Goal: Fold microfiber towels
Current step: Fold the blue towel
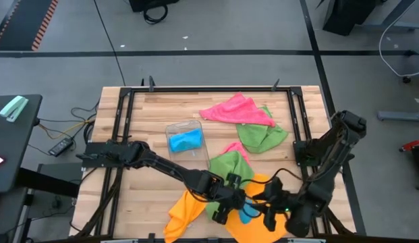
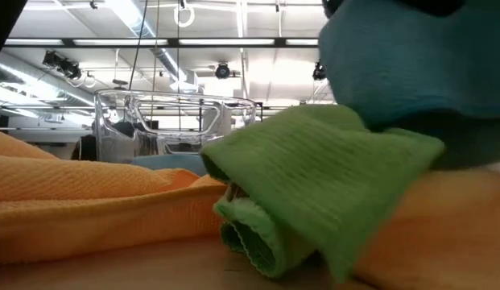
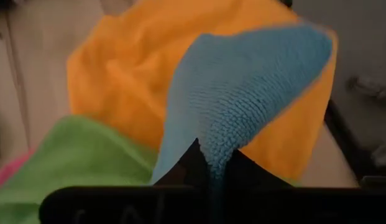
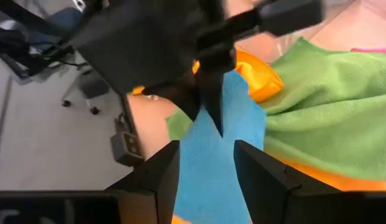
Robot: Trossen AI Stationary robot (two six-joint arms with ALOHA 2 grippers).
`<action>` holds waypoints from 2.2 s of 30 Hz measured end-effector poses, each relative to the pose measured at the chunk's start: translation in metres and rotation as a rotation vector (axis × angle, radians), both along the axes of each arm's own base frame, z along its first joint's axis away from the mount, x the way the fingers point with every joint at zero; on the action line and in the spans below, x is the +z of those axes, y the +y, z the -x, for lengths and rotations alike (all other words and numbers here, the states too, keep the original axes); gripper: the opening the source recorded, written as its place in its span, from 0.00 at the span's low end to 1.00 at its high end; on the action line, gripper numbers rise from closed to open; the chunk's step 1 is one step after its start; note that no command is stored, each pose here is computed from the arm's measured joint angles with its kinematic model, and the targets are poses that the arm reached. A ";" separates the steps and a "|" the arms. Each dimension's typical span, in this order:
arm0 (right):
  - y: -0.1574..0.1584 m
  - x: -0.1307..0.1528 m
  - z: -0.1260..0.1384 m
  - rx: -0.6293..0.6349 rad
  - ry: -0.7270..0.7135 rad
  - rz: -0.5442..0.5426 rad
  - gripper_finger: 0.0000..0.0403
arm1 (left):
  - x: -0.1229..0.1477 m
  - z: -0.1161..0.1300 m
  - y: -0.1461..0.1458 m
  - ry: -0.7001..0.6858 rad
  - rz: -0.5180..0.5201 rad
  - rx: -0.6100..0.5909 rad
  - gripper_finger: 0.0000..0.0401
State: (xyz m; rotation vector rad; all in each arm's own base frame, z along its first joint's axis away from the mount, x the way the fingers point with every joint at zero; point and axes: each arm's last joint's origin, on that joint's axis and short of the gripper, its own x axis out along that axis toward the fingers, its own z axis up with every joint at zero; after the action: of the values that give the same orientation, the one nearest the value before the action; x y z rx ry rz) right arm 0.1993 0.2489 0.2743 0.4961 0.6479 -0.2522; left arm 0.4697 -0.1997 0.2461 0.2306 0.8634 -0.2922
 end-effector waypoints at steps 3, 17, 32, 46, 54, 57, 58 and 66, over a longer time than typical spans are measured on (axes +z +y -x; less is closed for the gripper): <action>0.005 -0.003 -0.002 -0.004 0.005 0.001 0.41 | 0.004 0.003 0.006 0.041 0.032 0.036 0.06; 0.007 0.000 0.001 0.028 -0.048 0.096 0.65 | 0.017 -0.002 0.028 0.122 0.342 0.218 0.07; -0.004 -0.016 -0.012 -0.032 -0.095 0.125 0.69 | 0.022 -0.012 0.043 0.191 0.602 0.283 0.09; 0.001 -0.051 0.006 -0.005 -0.093 0.076 0.67 | 0.029 -0.021 0.051 0.140 0.689 0.269 0.10; 0.006 -0.052 0.014 0.037 -0.079 0.071 0.53 | 0.030 -0.022 0.053 0.131 0.702 0.270 0.05; 0.006 -0.053 0.015 0.043 -0.060 0.056 0.44 | 0.030 -0.022 0.053 0.139 0.710 0.260 0.09; 0.006 -0.052 0.015 0.046 -0.054 0.048 0.41 | 0.030 -0.022 0.053 0.140 0.712 0.258 0.11; 0.002 -0.045 0.013 0.066 0.013 -0.068 0.15 | 0.030 -0.022 0.052 0.146 0.711 0.229 0.14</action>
State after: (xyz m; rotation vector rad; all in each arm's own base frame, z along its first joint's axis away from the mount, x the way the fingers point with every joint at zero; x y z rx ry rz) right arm 0.1863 0.2507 0.2290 0.5374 0.6862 -0.1714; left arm 0.4913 -0.1473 0.2760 -0.5532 0.8694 -0.3855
